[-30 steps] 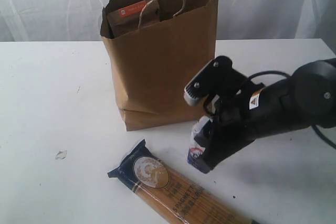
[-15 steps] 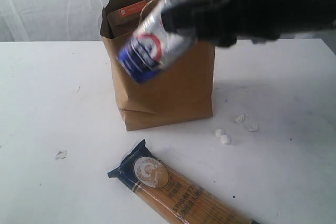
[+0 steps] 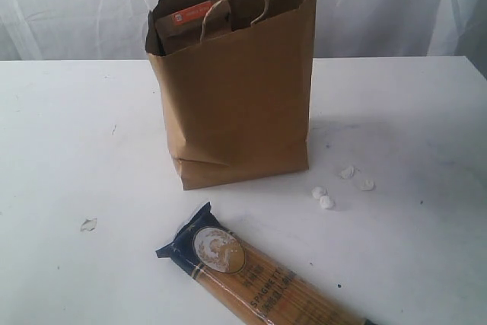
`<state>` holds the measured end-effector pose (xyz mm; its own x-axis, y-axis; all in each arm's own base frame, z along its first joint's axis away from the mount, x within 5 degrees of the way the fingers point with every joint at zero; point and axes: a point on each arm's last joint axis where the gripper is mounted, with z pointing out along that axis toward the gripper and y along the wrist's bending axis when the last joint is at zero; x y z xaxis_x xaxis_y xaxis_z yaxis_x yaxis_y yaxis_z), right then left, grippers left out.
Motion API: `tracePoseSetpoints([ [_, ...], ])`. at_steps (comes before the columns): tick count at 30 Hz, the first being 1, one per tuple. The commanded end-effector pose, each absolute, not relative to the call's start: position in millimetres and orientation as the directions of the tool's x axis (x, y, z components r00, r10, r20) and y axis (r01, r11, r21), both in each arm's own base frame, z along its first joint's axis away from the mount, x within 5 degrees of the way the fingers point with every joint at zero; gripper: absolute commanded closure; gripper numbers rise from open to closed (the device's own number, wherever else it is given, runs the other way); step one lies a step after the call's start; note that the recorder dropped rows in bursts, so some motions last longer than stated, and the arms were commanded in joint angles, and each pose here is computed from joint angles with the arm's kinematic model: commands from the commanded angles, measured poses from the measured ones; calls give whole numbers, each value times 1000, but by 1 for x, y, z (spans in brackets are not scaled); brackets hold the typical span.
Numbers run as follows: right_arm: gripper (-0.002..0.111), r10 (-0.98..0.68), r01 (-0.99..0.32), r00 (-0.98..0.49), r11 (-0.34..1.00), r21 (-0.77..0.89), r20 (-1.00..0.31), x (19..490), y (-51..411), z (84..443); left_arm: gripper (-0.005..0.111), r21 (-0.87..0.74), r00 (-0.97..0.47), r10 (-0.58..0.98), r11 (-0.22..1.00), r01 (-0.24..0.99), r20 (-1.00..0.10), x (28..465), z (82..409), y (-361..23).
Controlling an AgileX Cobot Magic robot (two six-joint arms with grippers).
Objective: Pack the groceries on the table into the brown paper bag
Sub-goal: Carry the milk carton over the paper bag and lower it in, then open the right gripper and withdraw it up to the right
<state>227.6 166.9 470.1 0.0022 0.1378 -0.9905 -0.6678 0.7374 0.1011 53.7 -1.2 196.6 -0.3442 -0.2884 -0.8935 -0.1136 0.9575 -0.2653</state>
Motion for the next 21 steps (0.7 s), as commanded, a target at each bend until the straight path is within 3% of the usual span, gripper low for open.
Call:
tracePoseSetpoints([
  [1, 77, 136, -562, -26, 817, 127, -990, 270, 181, 449, 107, -248, -317, -268, 963, -102, -910, 54, 198, -1],
  [9, 77, -80, -513, -87, 858, -24, -993, 322, 209, 382, 107, -195, -303, -211, 977, -82, -929, 55, 200, -1],
  [15, 77, -103, -479, -111, 877, -38, -989, 334, 212, 365, 107, -195, -303, -211, 977, -82, -929, 55, 200, -1],
  [21, 60, -99, -480, -116, 877, -31, -988, 334, 212, 365, 107, -195, -303, -211, 977, -82, -929, 55, 200, -1],
])
